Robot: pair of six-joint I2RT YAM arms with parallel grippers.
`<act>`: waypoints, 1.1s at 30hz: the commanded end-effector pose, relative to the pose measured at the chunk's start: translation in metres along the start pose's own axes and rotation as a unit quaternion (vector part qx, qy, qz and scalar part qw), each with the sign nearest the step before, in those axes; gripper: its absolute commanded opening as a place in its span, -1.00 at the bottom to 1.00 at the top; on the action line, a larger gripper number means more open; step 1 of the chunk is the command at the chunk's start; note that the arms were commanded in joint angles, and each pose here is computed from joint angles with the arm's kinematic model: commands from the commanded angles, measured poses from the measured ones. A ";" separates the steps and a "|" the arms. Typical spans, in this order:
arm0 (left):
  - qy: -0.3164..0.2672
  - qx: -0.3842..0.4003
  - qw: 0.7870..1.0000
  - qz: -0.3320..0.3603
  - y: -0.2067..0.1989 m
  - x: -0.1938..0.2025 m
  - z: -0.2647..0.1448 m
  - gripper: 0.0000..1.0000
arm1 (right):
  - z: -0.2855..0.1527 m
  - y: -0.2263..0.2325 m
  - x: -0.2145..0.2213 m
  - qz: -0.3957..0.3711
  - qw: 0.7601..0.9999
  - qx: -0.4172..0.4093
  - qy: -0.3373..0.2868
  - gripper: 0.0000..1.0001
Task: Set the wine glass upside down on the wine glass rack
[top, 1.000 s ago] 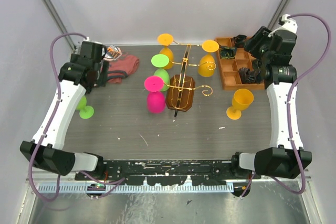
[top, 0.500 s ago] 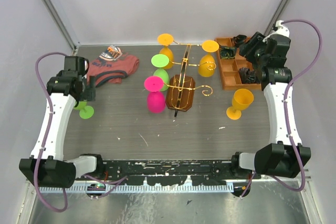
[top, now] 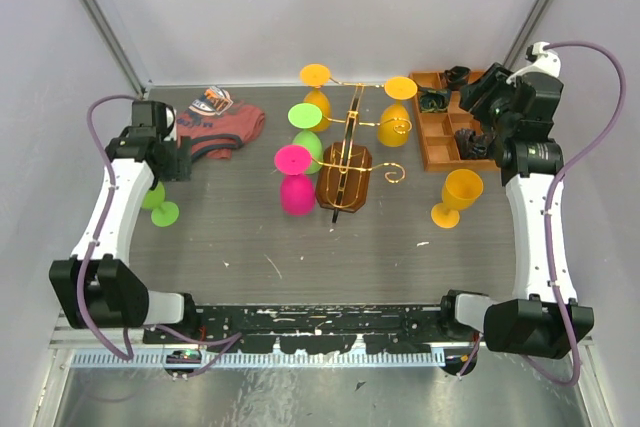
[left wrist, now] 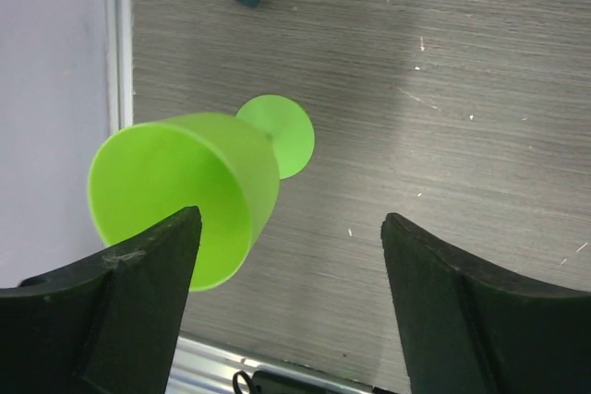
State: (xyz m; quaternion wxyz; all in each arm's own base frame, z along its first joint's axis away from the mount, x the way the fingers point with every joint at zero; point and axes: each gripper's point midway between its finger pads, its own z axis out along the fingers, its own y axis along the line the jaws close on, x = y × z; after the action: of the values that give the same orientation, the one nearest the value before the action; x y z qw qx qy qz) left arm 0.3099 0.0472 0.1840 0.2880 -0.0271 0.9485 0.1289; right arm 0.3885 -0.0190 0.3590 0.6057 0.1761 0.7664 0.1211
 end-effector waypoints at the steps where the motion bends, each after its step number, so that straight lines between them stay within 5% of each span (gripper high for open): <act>1: -0.001 0.031 1.000 0.004 -0.013 -0.003 0.018 0.56 | -0.016 0.007 -0.020 -0.020 0.999 -0.006 -0.035 0.14; 5: 0.002 0.040 0.999 -0.002 -0.019 -0.003 0.031 0.25 | -0.021 0.006 -0.023 -0.026 0.999 -0.002 -0.040 0.13; 15: -0.006 0.041 0.999 -0.015 -0.020 -0.006 0.034 -0.98 | -0.020 0.009 -0.029 -0.029 0.998 -0.005 -0.046 0.13; 19: -0.041 0.045 0.998 -0.035 -0.018 -0.027 0.018 -1.00 | -0.019 0.011 -0.033 -0.030 0.998 -0.011 -0.050 0.13; 23: -0.149 0.075 0.985 -0.055 -0.015 -0.085 -0.026 -1.00 | -0.018 0.020 -0.035 -0.023 0.998 -0.031 -0.051 0.13; 27: -0.301 0.123 0.942 -0.080 -0.013 -0.160 -0.102 -1.00 | -0.017 0.039 -0.039 0.010 0.996 -0.074 -0.051 0.10; 33: -0.535 0.183 0.821 -0.073 -0.013 -0.233 -0.240 -1.00 | -0.015 0.080 -0.039 0.102 0.982 -0.157 -0.032 0.07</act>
State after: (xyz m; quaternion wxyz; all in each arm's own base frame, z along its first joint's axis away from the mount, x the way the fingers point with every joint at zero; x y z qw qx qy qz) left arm 0.3872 -0.0014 0.3869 0.6154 -0.0213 0.7877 -0.0192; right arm 0.3889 0.0071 0.3778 0.6110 0.1670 0.7492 0.1938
